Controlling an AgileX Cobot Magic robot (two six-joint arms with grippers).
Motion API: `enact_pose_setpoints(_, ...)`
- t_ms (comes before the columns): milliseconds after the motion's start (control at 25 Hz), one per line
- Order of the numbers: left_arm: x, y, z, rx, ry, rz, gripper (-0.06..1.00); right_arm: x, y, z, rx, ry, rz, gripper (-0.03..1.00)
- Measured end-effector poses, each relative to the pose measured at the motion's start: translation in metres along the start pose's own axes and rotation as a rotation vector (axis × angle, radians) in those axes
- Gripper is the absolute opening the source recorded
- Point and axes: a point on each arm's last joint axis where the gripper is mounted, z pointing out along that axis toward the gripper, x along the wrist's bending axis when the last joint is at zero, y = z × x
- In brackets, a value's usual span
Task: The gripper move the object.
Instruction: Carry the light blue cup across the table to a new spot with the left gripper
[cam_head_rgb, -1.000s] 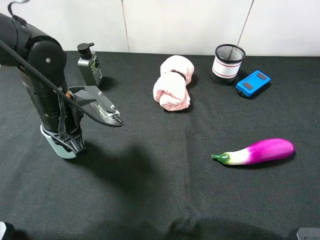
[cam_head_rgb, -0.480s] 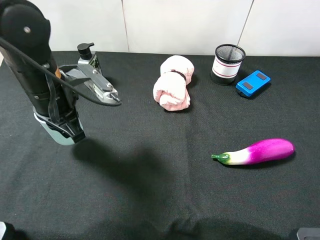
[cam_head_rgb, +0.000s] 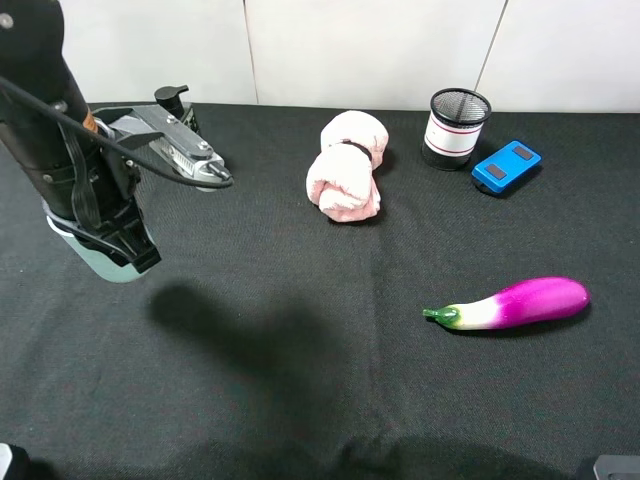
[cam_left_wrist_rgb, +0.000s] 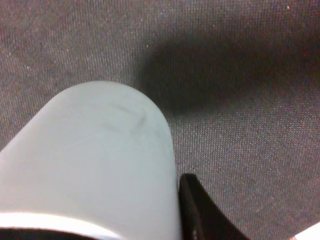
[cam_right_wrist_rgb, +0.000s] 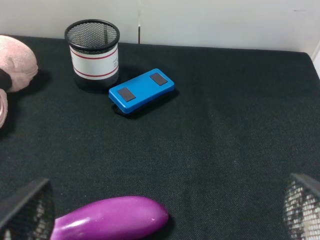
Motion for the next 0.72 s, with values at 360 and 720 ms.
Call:
enact_pose_setpoints(360,0.0,0.014,-0.024,-0.048,-0.019,-0.025,0.11,0.0,0.0,0.0,0.0,0.0,0.0,0.69)
enact_pose_setpoints(720,0.002,0.025,-0.044,-0.116,-0.016,-0.065,0.11,0.0,0.0,0.0,0.0,0.0,0.0,0.69)
